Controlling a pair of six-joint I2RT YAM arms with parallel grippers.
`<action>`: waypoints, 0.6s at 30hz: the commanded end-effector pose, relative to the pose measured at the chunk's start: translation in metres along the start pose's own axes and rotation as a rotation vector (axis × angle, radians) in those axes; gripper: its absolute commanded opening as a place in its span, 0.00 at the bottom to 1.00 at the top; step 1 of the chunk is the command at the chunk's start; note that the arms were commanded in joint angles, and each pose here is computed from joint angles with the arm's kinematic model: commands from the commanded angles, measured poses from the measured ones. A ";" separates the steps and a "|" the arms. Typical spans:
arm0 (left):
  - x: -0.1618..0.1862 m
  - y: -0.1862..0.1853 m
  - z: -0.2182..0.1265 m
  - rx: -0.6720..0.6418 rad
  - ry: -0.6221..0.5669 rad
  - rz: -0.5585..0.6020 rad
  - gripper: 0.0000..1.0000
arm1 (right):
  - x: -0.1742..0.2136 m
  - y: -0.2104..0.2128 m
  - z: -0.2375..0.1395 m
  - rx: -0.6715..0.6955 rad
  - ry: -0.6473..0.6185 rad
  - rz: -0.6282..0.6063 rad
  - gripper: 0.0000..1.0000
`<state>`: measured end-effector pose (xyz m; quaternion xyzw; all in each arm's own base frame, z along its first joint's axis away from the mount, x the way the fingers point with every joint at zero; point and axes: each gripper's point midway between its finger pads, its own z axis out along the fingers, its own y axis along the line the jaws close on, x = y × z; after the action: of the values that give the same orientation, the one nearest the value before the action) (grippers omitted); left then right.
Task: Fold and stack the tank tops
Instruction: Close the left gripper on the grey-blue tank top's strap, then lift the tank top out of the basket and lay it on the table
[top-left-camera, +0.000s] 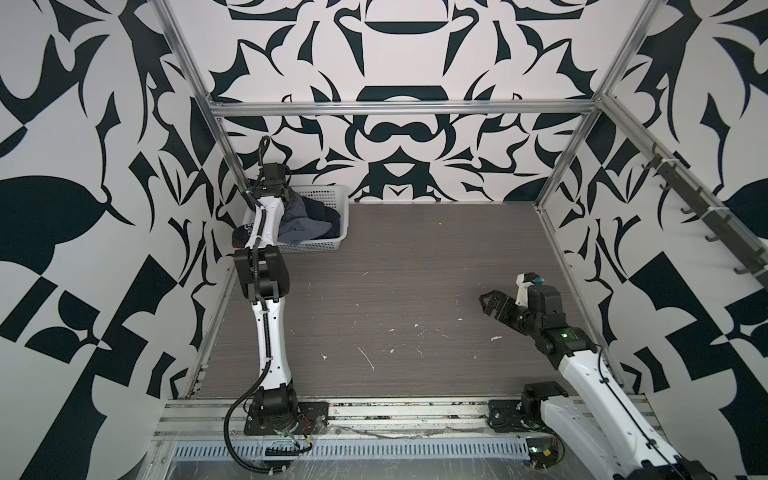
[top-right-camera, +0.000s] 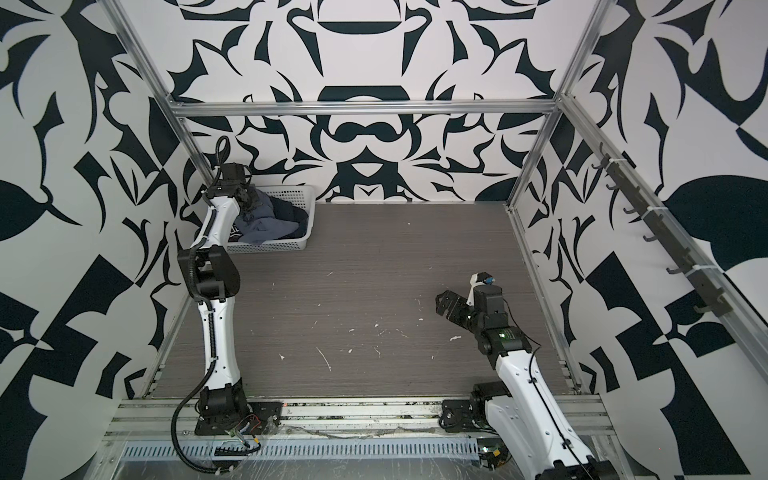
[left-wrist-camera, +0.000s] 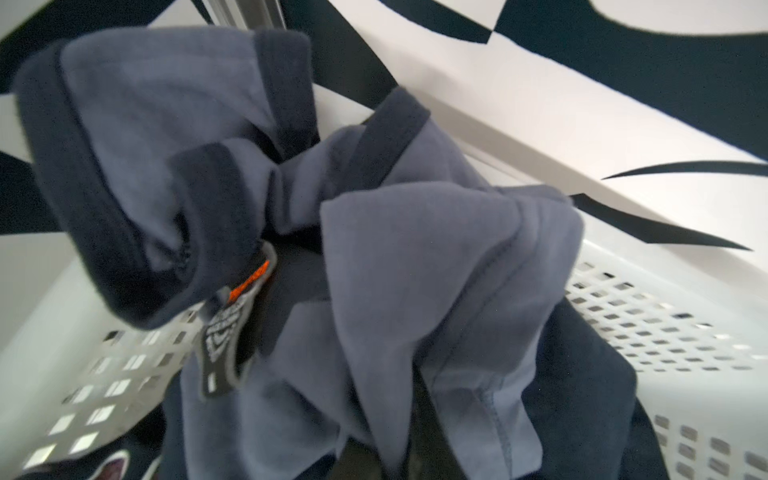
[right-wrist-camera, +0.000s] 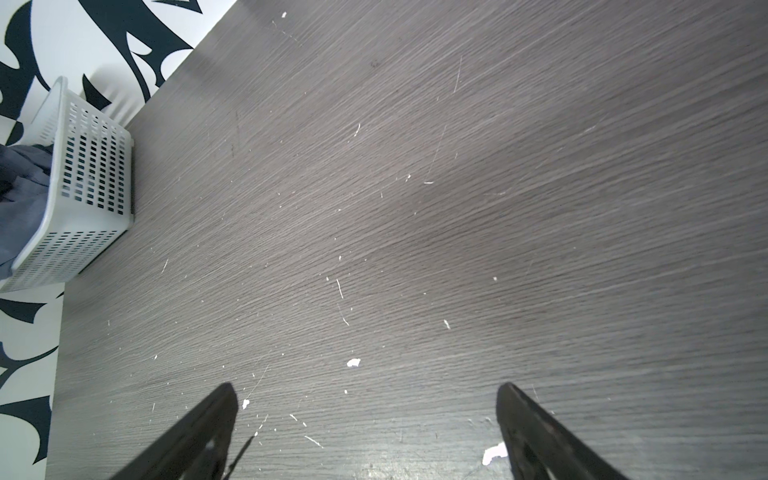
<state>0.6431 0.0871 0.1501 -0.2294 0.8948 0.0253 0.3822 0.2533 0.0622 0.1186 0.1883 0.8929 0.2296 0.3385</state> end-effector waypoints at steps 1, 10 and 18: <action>-0.053 -0.016 -0.071 0.081 -0.124 -0.034 0.06 | -0.011 0.012 -0.003 -0.040 -0.032 -0.002 1.00; -0.104 -0.059 -0.207 0.251 -0.303 -0.026 0.00 | -0.015 0.016 -0.007 -0.053 -0.055 -0.008 1.00; -0.133 -0.124 -0.382 0.526 -0.558 0.040 0.00 | -0.024 0.024 -0.016 -0.068 -0.079 -0.024 1.00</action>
<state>0.5593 -0.0259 0.4519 -0.1312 0.7884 -0.0988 0.5928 0.2543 0.0629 0.1264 0.1849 0.8872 0.2355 0.3510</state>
